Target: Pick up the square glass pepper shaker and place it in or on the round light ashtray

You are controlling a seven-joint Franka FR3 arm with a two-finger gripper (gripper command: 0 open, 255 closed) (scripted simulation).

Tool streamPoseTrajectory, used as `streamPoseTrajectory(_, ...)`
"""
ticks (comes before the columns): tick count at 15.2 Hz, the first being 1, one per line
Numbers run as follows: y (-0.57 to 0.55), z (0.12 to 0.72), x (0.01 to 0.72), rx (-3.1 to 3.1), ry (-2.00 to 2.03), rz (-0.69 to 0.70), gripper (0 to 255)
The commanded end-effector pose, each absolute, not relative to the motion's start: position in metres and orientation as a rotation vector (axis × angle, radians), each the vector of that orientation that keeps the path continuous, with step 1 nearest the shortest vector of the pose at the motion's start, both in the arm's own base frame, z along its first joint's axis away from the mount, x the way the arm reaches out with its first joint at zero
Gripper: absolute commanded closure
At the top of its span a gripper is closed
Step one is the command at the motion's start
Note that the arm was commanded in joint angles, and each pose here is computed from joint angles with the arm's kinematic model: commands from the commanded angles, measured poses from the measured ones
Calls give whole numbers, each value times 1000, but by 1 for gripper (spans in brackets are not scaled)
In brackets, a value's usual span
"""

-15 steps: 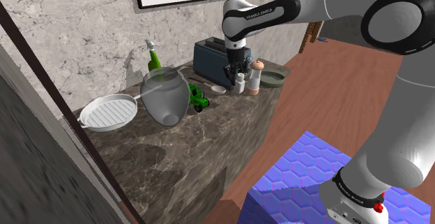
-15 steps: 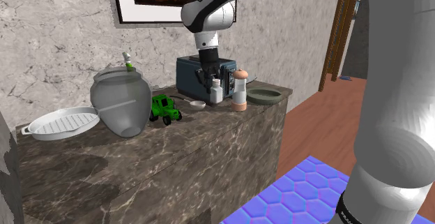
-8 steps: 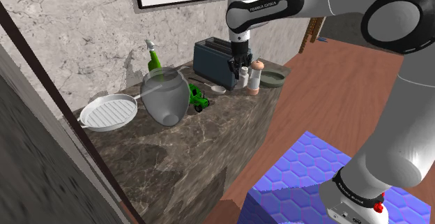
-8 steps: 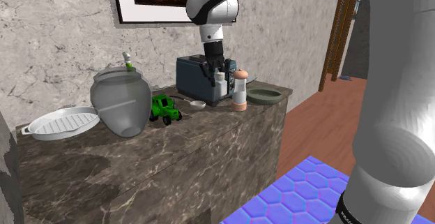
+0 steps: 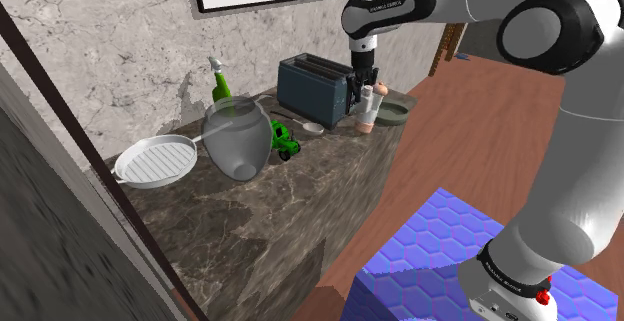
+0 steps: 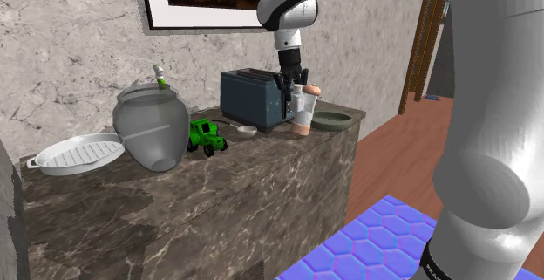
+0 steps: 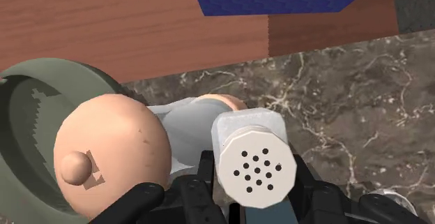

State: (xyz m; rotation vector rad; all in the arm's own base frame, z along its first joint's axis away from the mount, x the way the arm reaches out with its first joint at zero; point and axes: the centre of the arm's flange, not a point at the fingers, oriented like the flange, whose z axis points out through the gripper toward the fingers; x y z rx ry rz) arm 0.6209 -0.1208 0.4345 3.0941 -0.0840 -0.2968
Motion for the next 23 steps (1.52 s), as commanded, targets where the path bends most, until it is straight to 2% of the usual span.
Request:
streamPoseTrajectory(1,-147,434,624,3094,-82,-299,255)
streamPoseTrajectory(15,-336,438,645,3094,-82,-299,255)
streamPoseTrajectory(23,-336,396,645,3094,-82,-299,255)
